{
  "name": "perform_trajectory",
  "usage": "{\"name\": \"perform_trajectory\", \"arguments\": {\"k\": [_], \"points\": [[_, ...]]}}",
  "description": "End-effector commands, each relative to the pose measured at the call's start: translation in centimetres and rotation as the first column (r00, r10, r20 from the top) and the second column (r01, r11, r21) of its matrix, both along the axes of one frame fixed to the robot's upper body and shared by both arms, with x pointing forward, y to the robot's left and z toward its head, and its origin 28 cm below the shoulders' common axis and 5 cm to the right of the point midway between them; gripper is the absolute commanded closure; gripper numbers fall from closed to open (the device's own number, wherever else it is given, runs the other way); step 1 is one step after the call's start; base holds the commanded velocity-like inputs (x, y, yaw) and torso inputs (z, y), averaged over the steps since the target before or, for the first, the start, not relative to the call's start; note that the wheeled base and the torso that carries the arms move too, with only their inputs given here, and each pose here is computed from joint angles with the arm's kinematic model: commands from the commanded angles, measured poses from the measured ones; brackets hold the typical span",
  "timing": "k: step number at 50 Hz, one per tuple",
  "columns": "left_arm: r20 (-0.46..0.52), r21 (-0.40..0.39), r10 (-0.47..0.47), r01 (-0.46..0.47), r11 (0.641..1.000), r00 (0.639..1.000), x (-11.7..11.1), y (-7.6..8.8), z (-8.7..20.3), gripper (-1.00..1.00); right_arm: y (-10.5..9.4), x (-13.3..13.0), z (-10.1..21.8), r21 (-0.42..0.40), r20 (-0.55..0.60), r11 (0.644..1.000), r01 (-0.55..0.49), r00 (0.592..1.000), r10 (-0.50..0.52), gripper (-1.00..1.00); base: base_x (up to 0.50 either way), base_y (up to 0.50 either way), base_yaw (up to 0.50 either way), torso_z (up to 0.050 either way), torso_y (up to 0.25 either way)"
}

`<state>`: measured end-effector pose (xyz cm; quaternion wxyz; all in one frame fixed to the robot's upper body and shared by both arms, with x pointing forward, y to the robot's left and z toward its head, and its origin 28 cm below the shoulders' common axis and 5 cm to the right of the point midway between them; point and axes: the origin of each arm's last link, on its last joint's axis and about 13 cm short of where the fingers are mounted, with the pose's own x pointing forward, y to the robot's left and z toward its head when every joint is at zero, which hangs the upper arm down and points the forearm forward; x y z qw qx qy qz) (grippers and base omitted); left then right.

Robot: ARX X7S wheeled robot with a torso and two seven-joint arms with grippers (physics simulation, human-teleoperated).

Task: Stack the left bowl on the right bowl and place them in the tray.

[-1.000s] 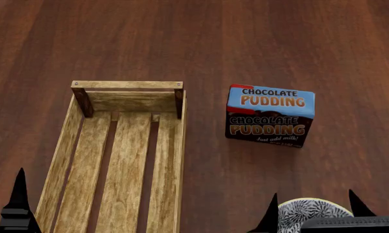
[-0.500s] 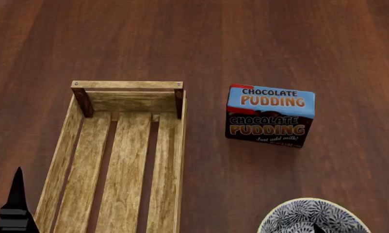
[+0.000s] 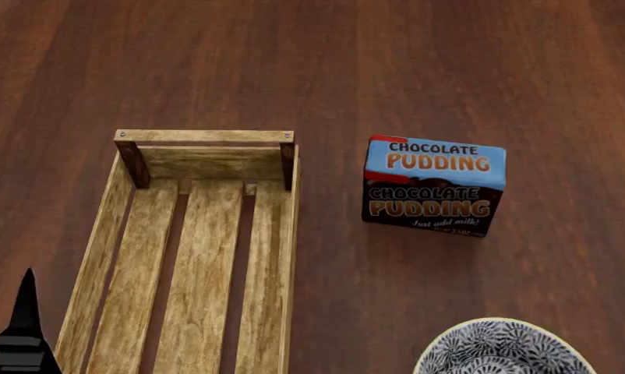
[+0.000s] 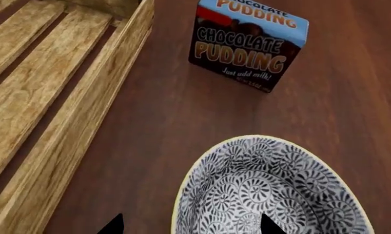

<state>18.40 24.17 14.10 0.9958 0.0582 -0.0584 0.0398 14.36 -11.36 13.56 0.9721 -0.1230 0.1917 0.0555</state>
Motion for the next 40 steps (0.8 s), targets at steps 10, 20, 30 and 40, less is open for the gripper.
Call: {"name": "perform_trajectory", "arguments": {"k": [10, 20, 30, 40], "points": [[0.004, -0.002, -0.004, 0.004, 1.000, 1.000, 0.0, -0.1, 0.2, -1.00, -0.2, 0.9, -1.8, 0.005, -0.058, 1.000, 0.001, 0.998, 0.000, -1.00, 0.00, 0.00, 0.00, 0.000, 0.000], [0.001, -0.001, -0.008, 0.008, 1.000, 1.000, 0.2, -0.2, 0.2, -1.00, -0.2, 1.7, -2.2, -0.001, -0.075, 1.000, -0.009, 0.997, 0.009, -1.00, 0.00, 0.00, 0.00, 0.000, 0.000], [0.003, 0.002, -0.009, 0.009, 1.000, 1.000, 0.3, -0.3, 0.1, -1.00, -0.2, 2.4, -2.9, 0.001, -0.093, 1.000, -0.012, 0.996, 0.012, -1.00, 0.00, 0.00, 0.00, 0.000, 0.000], [-0.005, 0.002, -0.006, 0.006, 1.000, 1.000, 0.2, -0.2, -0.3, -1.00, 0.0, 2.7, -3.4, -0.007, -0.107, 1.000, -0.022, 0.994, 0.021, -1.00, 0.00, 0.00, 0.00, 0.000, 0.000]]}}
